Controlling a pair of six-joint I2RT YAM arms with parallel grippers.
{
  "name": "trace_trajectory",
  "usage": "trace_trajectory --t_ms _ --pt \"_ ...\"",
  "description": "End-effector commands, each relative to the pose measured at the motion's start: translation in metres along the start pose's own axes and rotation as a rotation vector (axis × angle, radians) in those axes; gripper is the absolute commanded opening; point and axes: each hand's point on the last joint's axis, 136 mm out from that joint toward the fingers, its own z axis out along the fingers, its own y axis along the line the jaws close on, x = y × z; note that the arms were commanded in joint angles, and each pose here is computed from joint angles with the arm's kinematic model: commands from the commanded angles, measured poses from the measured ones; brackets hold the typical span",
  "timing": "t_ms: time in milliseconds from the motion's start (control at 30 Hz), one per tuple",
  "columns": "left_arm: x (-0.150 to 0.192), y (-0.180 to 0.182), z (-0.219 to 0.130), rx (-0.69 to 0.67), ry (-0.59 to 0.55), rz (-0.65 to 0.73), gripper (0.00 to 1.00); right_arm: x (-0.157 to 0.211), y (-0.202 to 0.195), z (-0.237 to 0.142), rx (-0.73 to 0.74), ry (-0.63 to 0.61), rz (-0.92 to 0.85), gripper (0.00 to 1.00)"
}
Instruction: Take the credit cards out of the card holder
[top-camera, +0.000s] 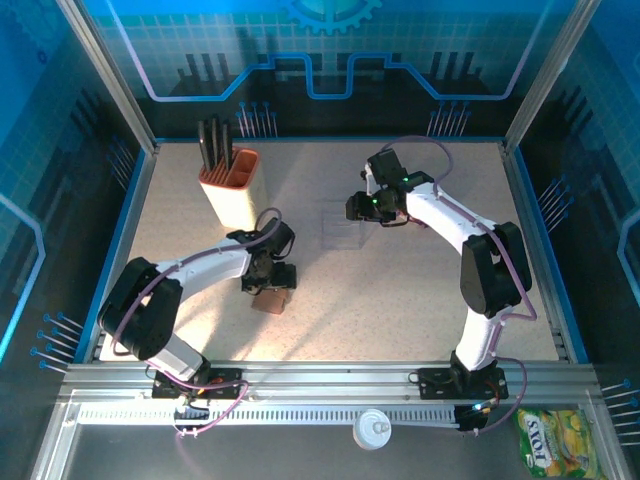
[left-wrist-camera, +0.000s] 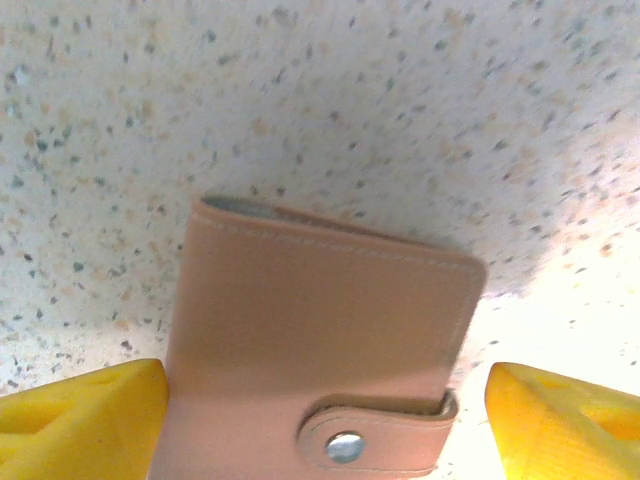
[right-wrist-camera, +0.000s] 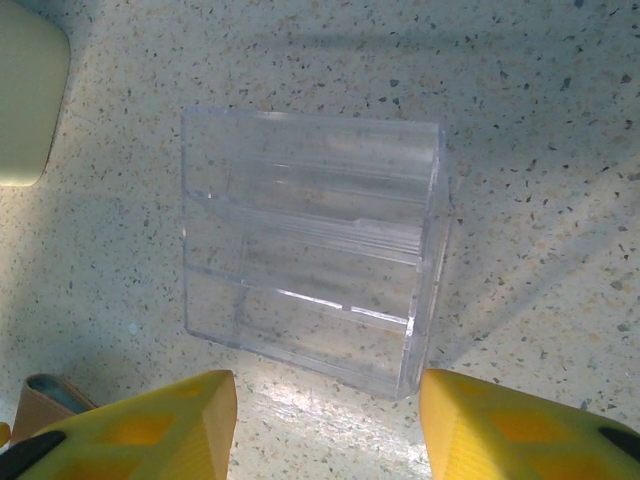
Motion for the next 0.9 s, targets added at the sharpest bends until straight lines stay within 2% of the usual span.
trace_trajectory --t_ms 0,200,267,367,600,700,867 --pt "-0.015 -0.019 -0.003 0.042 -0.027 -0.002 0.83 -0.001 -0.009 -0.012 0.013 -0.013 -0.001 0.53" --pt "-0.026 -0.033 -0.001 0.056 -0.028 0.002 0.85 0.000 -0.014 -0.015 0.018 -0.013 0.005 0.53" --pt "-0.028 -0.026 -0.004 0.011 -0.034 0.011 0.87 0.000 -0.015 -0.018 0.019 -0.016 0.005 0.53" --pt "-0.019 -0.009 -0.009 -0.056 -0.025 0.023 0.92 0.001 -0.018 -0.020 0.020 -0.020 0.008 0.53" --pt "0.018 0.004 -0.002 -0.030 0.065 0.034 0.97 0.007 -0.020 -0.012 0.006 0.001 0.025 0.53" --pt "0.025 0.001 0.004 -0.002 0.087 0.047 0.98 0.006 -0.018 -0.011 -0.007 -0.001 0.031 0.53" --pt "0.027 0.010 0.013 -0.068 0.118 0.083 0.99 0.004 -0.017 -0.015 -0.001 -0.011 0.026 0.53"
